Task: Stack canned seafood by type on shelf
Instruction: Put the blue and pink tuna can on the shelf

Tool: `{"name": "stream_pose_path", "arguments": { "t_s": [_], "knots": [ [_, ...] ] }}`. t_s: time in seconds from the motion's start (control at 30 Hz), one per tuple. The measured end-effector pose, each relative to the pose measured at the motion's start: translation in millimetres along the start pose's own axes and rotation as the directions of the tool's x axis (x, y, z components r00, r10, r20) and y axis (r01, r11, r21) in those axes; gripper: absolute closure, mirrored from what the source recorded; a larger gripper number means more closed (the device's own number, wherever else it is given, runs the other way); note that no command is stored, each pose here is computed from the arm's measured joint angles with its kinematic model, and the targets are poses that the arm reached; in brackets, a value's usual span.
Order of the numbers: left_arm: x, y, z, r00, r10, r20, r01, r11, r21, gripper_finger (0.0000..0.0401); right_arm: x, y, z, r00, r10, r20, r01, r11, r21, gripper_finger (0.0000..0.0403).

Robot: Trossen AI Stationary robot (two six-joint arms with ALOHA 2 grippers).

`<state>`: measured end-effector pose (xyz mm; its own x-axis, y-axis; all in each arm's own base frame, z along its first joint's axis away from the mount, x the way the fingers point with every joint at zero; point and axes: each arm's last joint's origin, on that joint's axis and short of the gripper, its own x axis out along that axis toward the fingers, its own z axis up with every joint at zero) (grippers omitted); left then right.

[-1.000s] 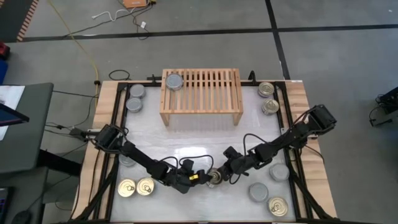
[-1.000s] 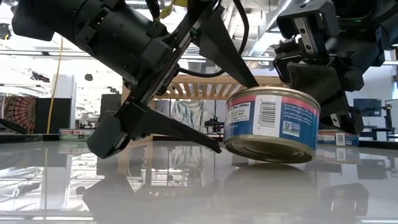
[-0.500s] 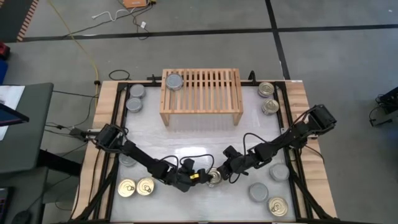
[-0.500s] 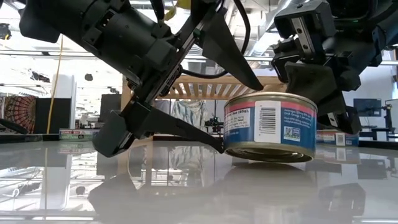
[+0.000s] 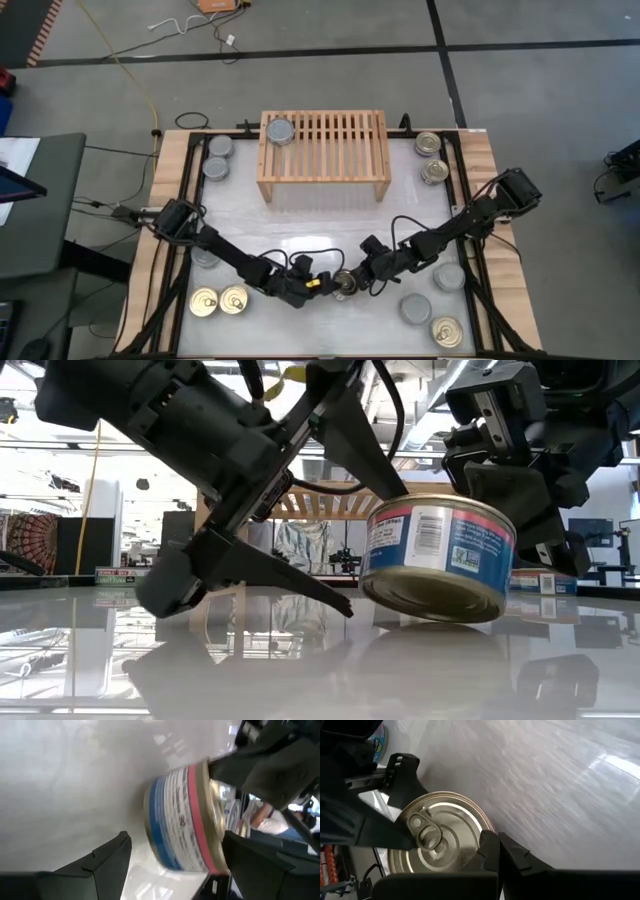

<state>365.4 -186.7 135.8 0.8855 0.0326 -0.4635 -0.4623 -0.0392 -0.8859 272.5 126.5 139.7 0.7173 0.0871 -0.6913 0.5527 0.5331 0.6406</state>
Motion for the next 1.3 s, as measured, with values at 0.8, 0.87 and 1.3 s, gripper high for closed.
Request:
{"name": "stream_pose_path", "arguments": {
  "t_s": [0.8,0.87,1.3],
  "knots": [
    [-6.6,-9.9,-15.1,0.994,-0.023,0.106,0.022,1.0,0.017,0.0101,0.0,-0.4,-0.3,1.0,-0.002,-0.009,0.002,1.0,-0.02,0.0381],
    [-7.6,-8.1,-16.4,0.994,-0.013,0.111,0.012,1.0,0.01,0.0101,0.0,-0.5,-0.2,1.0,-0.003,-0.008,0.002,1.0,-0.02,0.0381],
    [-9.6,-6.1,-19.3,0.993,-0.01,0.119,0.009,1.0,0.013,0.0101,0.0,-0.5,-0.2,1.0,-0.002,-0.008,0.002,1.0,-0.023,0.0381]
  ]
}}
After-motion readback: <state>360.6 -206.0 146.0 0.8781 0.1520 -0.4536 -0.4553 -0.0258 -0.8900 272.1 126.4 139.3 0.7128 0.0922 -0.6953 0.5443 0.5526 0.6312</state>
